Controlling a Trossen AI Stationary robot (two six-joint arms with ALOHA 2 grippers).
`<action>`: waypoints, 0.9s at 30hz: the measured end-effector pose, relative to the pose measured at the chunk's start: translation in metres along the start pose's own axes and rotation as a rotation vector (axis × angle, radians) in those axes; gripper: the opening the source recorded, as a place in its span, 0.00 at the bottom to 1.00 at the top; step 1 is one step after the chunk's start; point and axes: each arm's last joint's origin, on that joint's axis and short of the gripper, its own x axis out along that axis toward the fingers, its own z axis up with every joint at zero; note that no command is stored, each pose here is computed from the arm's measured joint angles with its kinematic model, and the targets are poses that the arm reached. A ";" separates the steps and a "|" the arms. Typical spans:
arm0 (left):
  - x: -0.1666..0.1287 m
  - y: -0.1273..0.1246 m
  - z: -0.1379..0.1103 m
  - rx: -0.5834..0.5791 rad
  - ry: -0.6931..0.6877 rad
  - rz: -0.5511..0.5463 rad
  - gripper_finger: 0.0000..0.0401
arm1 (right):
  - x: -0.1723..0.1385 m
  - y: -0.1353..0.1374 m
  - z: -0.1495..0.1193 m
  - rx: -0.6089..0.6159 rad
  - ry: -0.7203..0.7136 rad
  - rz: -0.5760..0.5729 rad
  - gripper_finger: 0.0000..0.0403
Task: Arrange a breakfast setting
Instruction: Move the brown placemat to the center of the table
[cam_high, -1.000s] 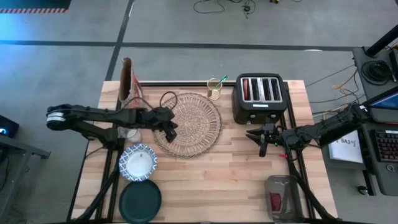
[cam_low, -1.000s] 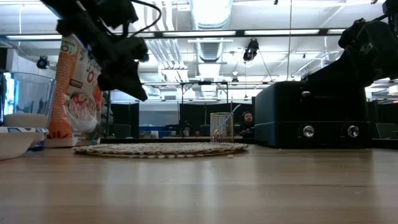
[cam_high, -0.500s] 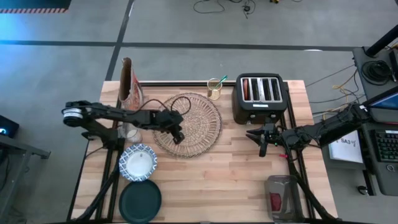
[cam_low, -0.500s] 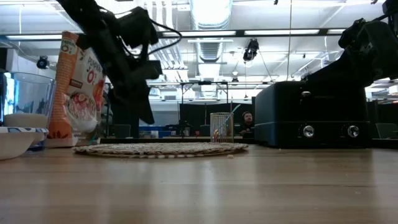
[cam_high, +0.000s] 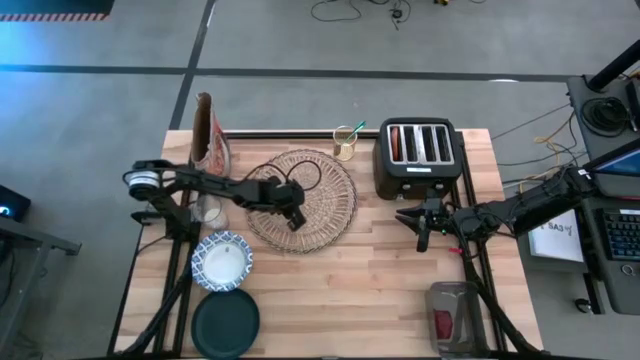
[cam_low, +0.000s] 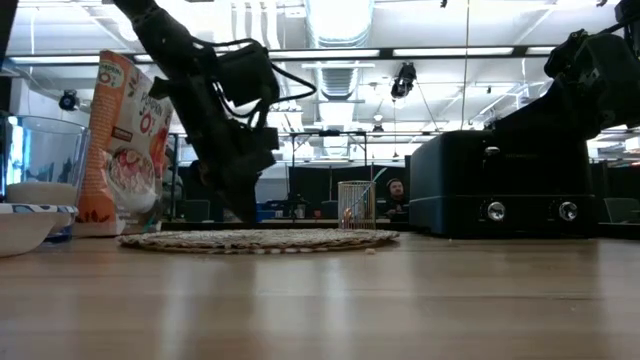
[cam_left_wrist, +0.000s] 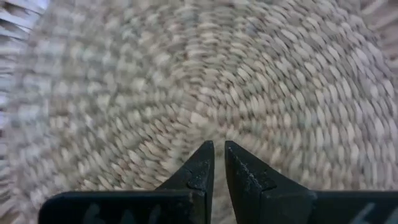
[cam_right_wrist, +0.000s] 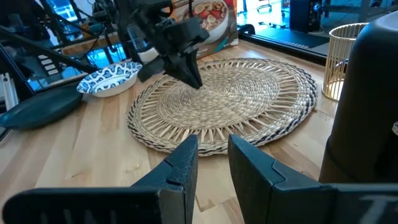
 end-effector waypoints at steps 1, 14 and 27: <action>0.000 0.001 0.002 -0.004 -0.008 0.010 0.05 | 0.000 0.000 0.000 0.000 0.000 0.000 0.20; 0.017 0.012 0.004 -0.069 -0.013 0.100 0.04 | 0.000 0.000 0.000 0.000 0.001 0.000 0.20; 0.023 -0.020 -0.001 -0.105 -0.011 -0.117 0.04 | 0.000 0.000 0.000 0.000 0.000 0.000 0.20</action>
